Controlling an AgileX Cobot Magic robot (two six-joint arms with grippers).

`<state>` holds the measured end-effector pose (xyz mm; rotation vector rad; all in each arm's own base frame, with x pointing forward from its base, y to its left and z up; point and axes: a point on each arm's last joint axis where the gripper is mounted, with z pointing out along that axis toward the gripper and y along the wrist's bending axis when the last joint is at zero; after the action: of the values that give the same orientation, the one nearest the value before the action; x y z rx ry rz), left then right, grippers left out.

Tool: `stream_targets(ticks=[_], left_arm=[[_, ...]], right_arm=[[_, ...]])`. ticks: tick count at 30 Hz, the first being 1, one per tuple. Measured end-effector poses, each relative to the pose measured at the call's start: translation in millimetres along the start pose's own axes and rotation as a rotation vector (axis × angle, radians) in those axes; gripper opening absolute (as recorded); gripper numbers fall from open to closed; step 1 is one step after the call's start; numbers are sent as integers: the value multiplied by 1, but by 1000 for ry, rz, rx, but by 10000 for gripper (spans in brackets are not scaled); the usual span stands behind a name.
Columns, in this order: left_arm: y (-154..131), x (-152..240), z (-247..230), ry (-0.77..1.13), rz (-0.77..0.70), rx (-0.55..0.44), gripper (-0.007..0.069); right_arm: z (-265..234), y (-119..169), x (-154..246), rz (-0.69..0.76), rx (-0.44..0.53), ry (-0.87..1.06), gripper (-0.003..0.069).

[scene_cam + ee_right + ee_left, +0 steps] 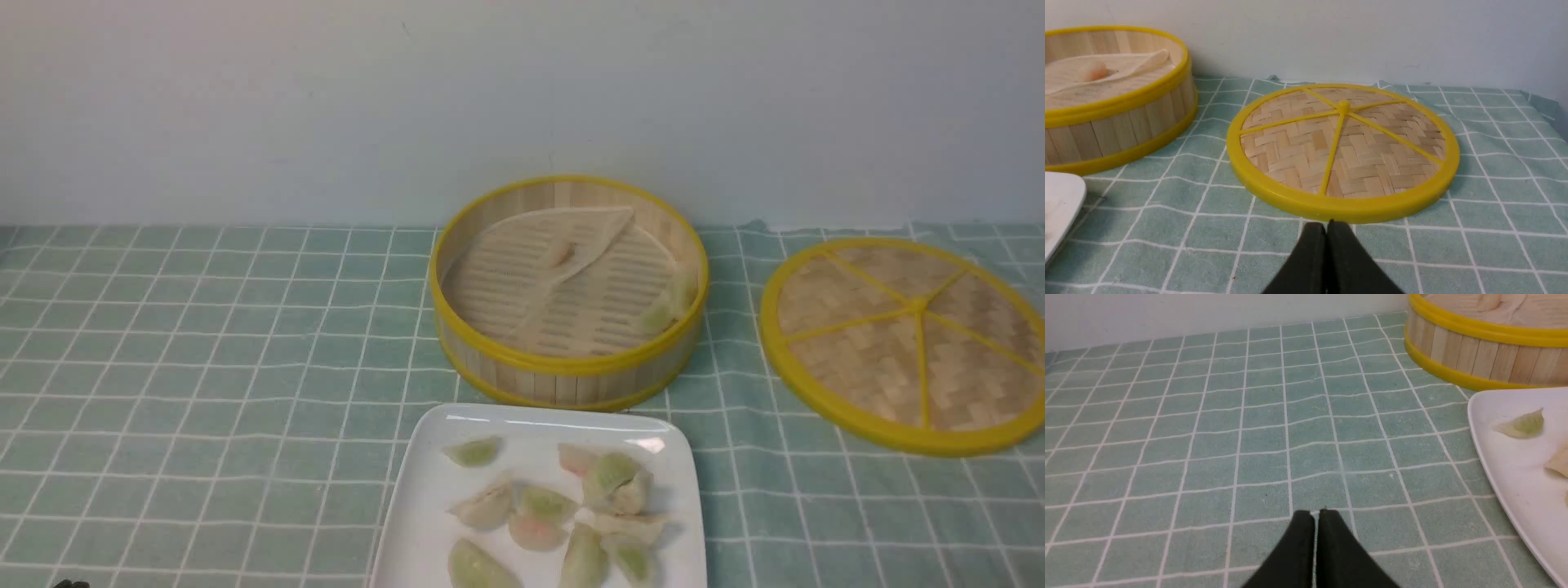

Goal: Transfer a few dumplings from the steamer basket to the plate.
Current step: Use the left arm to grab a dumpling from the steamer

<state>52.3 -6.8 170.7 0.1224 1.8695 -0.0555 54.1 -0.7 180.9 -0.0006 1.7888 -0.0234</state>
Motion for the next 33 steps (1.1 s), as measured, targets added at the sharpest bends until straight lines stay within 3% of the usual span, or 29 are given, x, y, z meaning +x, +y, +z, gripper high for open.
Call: stream_targets(ticks=[21,24,26,33], left_arm=[[0,-1,0,-16,-12,1,-6],[0,-11,-1,-124,-77,47,-6],[2,-24,-3,-276,-201,10,-6],[14,-52,-18,-641,-415,-26,-6]], right_arm=[[0,0,0,-8,0,0,-13],[0,0,0,-7,0,0,-13],[0,0,0,-7,0,0,-13],[0,0,0,-7,0,0,-13]])
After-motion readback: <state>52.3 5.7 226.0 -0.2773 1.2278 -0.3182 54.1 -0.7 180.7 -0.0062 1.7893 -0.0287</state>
